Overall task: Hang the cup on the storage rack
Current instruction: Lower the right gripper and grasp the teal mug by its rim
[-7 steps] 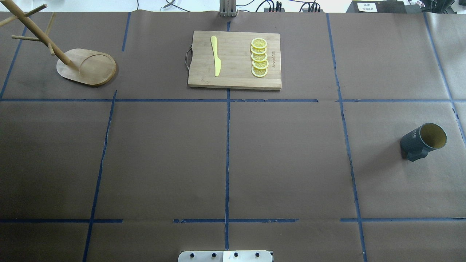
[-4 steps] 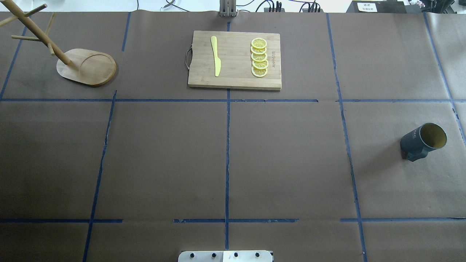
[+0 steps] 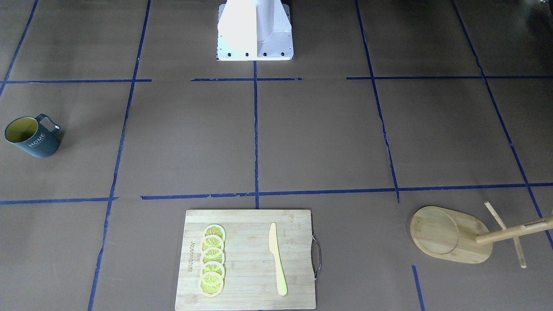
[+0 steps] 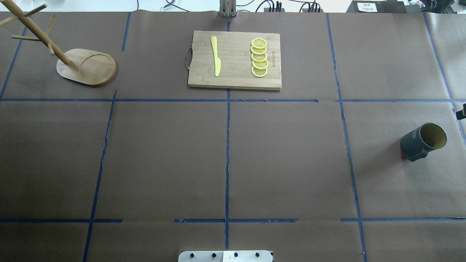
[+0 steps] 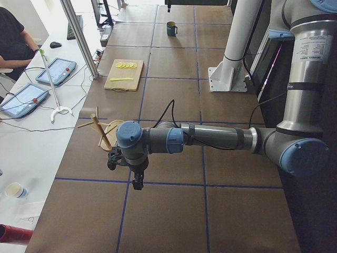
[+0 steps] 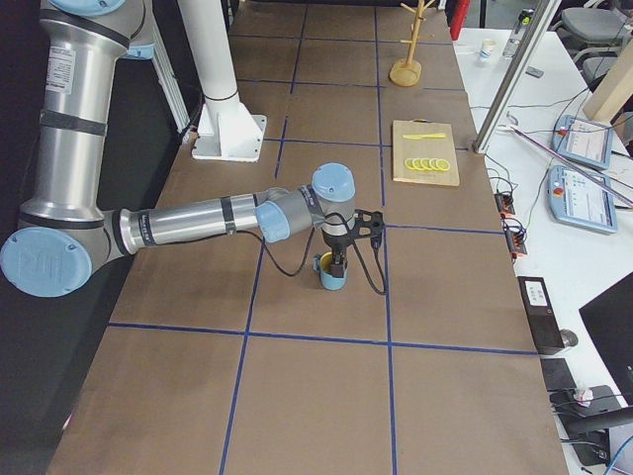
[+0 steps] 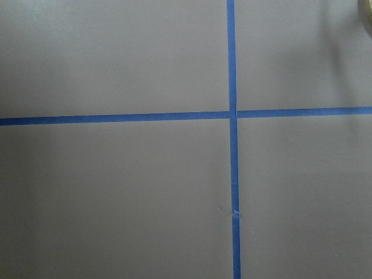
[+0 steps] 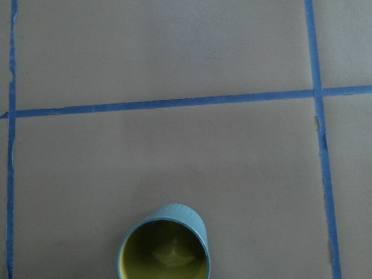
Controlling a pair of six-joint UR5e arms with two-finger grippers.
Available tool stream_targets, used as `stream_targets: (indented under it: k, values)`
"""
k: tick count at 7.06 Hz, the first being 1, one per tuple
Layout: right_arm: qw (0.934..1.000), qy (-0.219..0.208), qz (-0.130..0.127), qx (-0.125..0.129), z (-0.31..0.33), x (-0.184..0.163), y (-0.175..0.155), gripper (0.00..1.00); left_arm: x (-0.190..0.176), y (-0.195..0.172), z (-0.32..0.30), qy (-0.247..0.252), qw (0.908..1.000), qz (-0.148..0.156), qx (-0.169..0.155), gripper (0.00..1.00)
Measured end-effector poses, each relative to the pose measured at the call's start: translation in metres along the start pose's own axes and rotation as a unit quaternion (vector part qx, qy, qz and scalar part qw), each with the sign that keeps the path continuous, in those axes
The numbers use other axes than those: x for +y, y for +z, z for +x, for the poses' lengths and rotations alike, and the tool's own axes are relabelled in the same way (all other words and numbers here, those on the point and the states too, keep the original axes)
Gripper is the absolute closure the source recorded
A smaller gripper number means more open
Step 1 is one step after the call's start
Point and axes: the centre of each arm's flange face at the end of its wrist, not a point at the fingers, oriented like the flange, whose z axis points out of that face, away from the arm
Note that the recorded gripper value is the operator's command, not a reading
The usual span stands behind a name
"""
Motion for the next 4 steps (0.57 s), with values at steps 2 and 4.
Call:
stream_targets:
  k: [2,4]
  values:
    - [0.9999,0.009,-0.004,0.008,0.005,0.011,0.041,0.0,0.0,-0.001,0.0,0.001,1.0,0.0,0.0,0.0]
    - [0.9996,0.012,-0.017,0.018,0.006,0.016,0.07,0.0,0.0,-0.001,0.001,0.002,1.0,0.001,0.0,0.0]
